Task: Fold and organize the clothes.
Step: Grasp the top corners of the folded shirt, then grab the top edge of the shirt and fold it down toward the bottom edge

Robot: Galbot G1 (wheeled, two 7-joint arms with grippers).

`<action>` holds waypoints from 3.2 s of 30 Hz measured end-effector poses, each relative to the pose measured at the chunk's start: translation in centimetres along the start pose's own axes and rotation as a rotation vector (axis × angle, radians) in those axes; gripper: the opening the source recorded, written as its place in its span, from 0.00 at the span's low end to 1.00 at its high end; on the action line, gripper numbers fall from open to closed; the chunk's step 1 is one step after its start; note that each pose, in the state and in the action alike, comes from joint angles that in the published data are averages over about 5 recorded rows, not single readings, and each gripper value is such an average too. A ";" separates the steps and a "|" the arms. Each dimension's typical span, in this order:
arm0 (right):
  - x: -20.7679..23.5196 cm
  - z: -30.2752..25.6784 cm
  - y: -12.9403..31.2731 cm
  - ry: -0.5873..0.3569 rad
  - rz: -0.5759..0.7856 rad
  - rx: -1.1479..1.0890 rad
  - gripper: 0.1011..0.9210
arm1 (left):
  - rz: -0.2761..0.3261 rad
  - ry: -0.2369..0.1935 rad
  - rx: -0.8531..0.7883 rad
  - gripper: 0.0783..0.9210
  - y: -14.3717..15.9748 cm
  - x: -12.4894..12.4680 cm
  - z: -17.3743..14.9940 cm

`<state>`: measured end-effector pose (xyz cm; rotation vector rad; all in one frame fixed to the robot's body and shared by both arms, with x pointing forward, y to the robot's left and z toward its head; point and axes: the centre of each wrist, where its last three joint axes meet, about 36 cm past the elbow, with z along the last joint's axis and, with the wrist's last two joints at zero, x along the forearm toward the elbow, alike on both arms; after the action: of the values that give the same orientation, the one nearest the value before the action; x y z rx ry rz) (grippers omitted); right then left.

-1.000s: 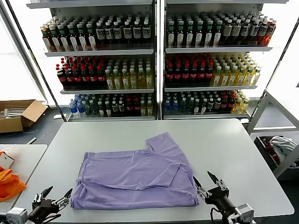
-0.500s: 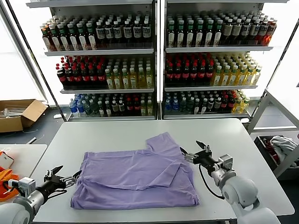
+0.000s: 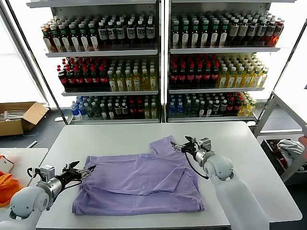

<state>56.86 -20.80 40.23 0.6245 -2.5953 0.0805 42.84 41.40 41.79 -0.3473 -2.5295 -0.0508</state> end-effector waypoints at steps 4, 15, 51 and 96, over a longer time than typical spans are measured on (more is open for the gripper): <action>-1.3 0.1 0.3 0.020 -0.002 -0.007 0.88 | 0.006 0.001 0.013 0.88 0.5 -1.3 -0.4; -3.9 -0.4 0.5 0.041 -0.010 -0.024 0.73 | 0.018 0.028 0.036 0.60 1.3 -4.0 -0.6; 6.7 0.1 2.4 -0.176 -0.078 -0.191 0.01 | 0.030 -0.118 0.085 0.01 -1.3 0.0 -0.9; 30.6 10.3 7.4 -0.132 0.167 -0.215 0.48 | -0.095 -0.010 -0.065 0.32 -7.3 13.4 4.3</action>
<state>25.12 -28.60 45.35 0.3455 -2.7297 -0.1907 27.91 37.97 45.96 -0.2530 -2.5575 -0.1692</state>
